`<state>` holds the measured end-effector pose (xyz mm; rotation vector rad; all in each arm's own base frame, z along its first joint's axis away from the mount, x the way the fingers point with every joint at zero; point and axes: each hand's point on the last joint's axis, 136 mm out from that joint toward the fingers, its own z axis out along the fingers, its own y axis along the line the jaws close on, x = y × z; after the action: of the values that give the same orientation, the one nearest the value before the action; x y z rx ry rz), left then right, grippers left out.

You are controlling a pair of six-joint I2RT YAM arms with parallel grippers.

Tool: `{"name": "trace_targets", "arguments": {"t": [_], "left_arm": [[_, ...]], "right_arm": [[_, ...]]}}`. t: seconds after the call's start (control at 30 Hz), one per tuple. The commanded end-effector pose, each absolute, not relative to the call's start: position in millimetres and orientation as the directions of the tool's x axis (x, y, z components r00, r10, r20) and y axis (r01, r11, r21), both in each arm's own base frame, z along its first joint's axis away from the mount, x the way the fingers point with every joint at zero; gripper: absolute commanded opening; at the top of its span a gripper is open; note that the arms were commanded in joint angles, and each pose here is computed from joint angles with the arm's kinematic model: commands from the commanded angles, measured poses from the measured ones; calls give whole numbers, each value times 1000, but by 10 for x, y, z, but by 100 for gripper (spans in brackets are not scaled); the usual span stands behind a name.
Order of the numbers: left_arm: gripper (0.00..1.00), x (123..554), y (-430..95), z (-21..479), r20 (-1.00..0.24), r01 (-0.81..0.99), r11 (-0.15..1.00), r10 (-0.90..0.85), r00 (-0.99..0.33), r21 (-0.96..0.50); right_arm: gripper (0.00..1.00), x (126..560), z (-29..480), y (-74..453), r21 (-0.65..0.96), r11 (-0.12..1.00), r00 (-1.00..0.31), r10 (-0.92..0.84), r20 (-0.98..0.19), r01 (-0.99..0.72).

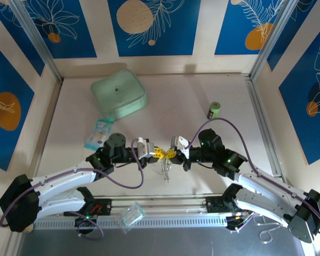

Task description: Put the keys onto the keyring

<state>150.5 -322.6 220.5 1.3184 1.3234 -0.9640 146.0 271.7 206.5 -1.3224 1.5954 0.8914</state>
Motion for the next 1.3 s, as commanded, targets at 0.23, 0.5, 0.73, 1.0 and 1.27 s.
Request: {"name": "trace_targets", "arguments": {"t": [0.23, 0.5, 0.73, 1.0, 1.27], "left_arm": [[20, 1501, -3170, 2078, -872, 972, -36, 435, 223, 231], [11, 1478, -3202, 2120, -866, 971, -75, 440, 237, 228], [0, 1426, -3217, 2212, -898, 976, -65, 382, 218, 209], [0, 1424, -3209, 2277, -953, 985, 16, 254, 164, 173], [0, 1387, -3181, 2275, -961, 981, 21, 206, 182, 191]], "right_arm": [[0, 1381, 2145, 2665, -76, 97, 9, -557, -830, -992], [0, 1352, 2212, 2795, -120, 44, 69, -603, -794, -992], [7, 1397, 2360, 2824, -140, 91, 74, -512, -856, -986], [35, 1461, 2149, 2581, -13, 222, -86, -431, -898, -975], [35, 1450, 1996, 2557, 27, 240, -136, -451, -882, -970]]}}
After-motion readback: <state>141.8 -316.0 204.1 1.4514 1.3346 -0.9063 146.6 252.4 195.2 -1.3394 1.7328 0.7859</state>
